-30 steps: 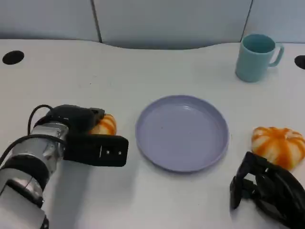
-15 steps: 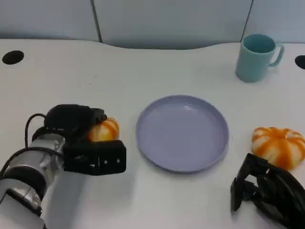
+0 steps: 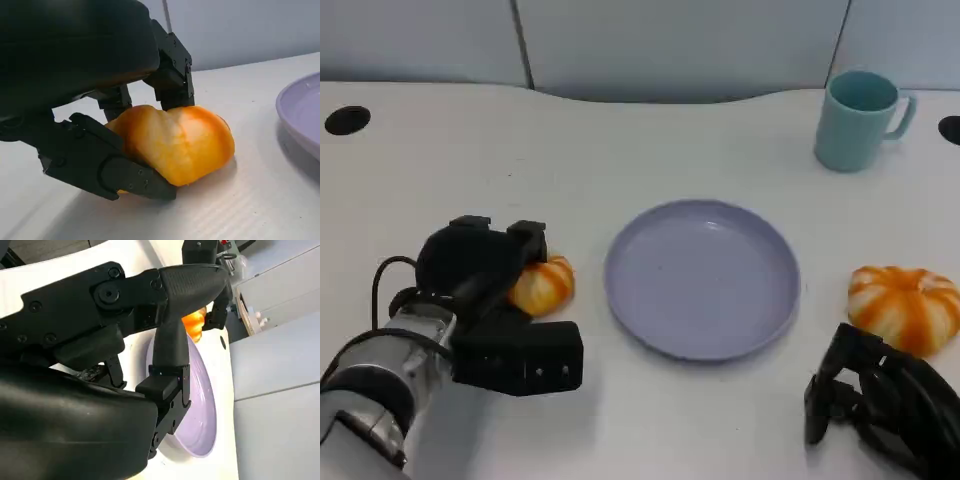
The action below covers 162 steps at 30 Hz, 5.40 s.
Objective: Grasp the bread from the table and place it into the plate.
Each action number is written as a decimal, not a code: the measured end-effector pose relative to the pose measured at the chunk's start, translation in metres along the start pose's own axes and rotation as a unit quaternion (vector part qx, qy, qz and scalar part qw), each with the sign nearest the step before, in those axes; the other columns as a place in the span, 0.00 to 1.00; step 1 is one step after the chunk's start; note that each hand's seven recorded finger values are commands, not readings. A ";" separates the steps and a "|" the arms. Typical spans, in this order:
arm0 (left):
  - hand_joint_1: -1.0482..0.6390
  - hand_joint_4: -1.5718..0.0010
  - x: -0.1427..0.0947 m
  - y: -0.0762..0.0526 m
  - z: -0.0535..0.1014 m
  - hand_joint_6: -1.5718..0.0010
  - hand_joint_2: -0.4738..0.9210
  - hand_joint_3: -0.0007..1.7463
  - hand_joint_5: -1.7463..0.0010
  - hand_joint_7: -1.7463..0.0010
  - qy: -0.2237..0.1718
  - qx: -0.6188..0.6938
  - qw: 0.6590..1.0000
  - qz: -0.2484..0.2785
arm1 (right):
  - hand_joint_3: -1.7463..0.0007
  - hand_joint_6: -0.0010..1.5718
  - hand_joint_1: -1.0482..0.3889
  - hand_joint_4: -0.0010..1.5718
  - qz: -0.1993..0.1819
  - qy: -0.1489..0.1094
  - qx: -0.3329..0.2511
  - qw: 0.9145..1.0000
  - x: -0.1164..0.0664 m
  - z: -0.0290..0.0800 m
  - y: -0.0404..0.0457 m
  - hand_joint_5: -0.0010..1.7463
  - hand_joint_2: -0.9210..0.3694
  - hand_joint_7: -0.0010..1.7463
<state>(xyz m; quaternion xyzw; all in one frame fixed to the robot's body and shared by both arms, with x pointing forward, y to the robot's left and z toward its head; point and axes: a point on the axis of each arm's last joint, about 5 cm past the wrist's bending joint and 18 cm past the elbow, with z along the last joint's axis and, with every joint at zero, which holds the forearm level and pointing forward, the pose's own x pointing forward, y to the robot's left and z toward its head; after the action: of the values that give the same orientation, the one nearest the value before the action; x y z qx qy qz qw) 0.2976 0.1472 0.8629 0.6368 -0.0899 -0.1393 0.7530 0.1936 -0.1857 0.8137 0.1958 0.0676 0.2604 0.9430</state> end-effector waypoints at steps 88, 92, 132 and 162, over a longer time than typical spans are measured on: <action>0.13 0.99 0.048 0.049 0.092 0.85 1.00 0.16 0.79 1.00 -0.222 -0.088 0.962 -0.129 | 0.84 0.36 0.38 0.41 0.000 -0.006 -0.009 1.000 0.005 -0.003 0.0086 1.00 0.00 0.88; 0.01 1.00 0.048 0.053 0.089 0.97 1.00 0.29 0.99 0.98 -0.225 -0.100 0.961 -0.123 | 0.84 0.35 0.38 0.41 0.001 -0.006 -0.009 1.000 0.005 -0.003 0.0086 1.00 0.00 0.88; 0.08 0.78 -0.018 0.028 0.000 0.84 1.00 0.23 0.88 0.94 -0.225 -0.551 0.803 -0.021 | 0.84 0.36 0.37 0.42 -0.003 -0.001 -0.020 1.000 0.008 -0.001 0.0033 1.00 0.00 0.87; 0.30 0.57 -0.086 -0.001 0.006 0.72 1.00 0.27 0.02 0.07 -0.160 -0.799 0.575 0.070 | 0.84 0.36 0.37 0.42 0.003 -0.001 -0.014 1.000 0.011 -0.001 0.0046 1.00 0.00 0.89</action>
<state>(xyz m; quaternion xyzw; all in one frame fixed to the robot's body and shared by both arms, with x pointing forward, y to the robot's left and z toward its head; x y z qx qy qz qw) 0.2143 0.1695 0.8662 -0.2639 -0.1055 -0.2015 0.9374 0.2005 -0.1760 0.8141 0.1834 0.0626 0.2639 0.9449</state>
